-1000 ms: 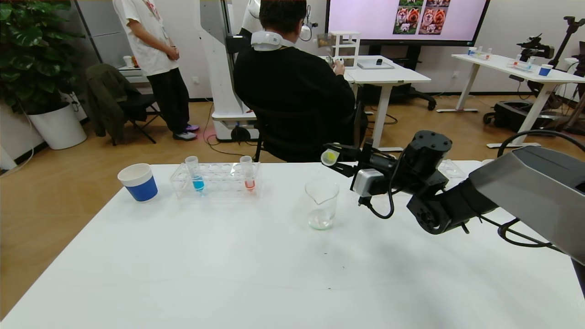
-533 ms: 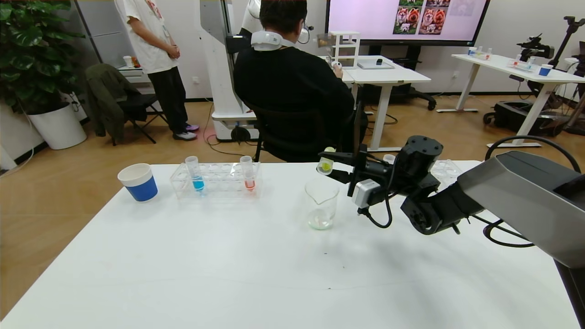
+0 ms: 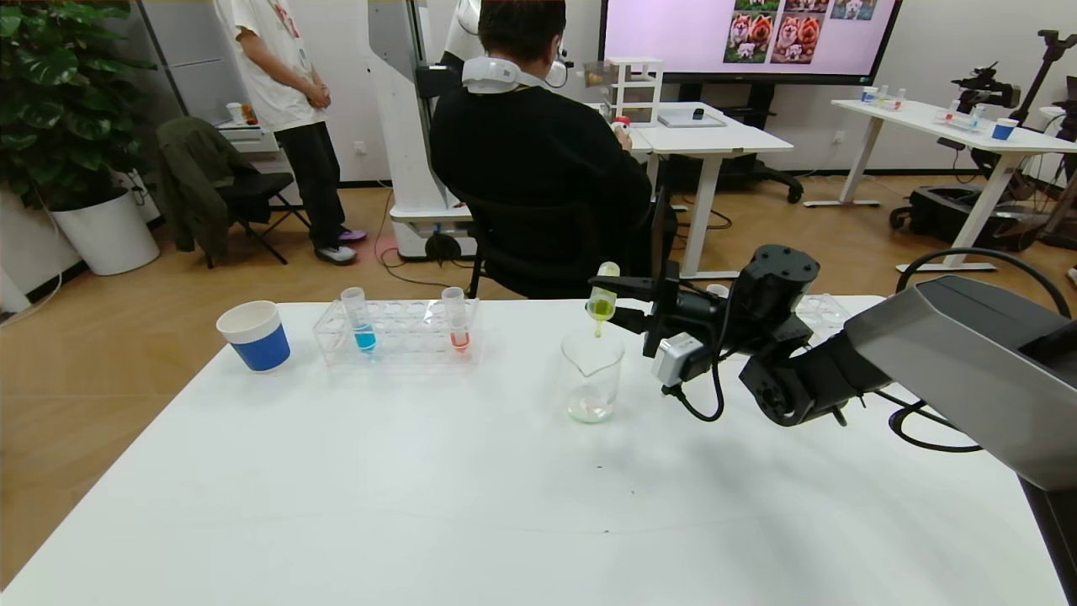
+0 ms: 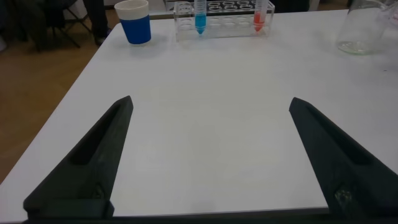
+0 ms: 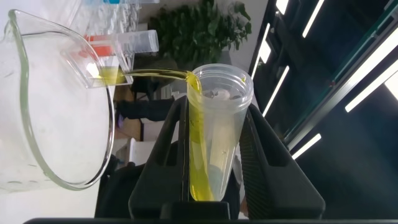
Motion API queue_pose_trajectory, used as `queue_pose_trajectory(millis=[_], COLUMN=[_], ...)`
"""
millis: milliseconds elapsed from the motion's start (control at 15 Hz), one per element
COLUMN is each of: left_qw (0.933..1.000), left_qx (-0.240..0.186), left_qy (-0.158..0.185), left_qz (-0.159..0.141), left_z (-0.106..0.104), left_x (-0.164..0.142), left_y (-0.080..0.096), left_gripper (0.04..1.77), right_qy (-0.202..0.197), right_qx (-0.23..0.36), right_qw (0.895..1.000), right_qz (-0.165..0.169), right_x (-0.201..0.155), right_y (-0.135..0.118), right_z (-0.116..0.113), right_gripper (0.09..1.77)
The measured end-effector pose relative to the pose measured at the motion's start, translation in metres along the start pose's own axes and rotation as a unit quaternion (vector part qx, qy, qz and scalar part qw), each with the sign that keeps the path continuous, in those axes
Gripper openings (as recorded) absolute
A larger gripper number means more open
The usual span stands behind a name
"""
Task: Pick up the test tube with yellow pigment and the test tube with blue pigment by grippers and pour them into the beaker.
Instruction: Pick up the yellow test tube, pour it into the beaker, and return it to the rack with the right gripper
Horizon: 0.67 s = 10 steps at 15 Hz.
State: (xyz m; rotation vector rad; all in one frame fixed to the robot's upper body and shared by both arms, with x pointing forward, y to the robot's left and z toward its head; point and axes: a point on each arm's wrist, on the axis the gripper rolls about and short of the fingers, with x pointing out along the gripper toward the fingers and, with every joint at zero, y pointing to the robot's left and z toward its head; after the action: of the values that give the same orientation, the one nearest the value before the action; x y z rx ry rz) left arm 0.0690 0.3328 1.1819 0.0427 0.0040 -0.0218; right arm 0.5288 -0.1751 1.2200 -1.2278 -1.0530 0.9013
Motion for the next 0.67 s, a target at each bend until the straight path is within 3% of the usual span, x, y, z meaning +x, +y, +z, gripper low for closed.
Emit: queue_pose_trajectory(millis=[667], left_qw=[1.0], left_qx=[0.0], left_qy=[0.0], left_qz=[0.0], left_z=[0.0], left_x=[0.0], left_y=[0.0], left_gripper=[1.75], right_qy=[-0.002], right_qx=[-0.035], right_qw=[0.999], right_qz=[-0.016], right_x=[0.0074], right_y=[-0.0041], right_z=[-0.0105], right_gripper=[0.49])
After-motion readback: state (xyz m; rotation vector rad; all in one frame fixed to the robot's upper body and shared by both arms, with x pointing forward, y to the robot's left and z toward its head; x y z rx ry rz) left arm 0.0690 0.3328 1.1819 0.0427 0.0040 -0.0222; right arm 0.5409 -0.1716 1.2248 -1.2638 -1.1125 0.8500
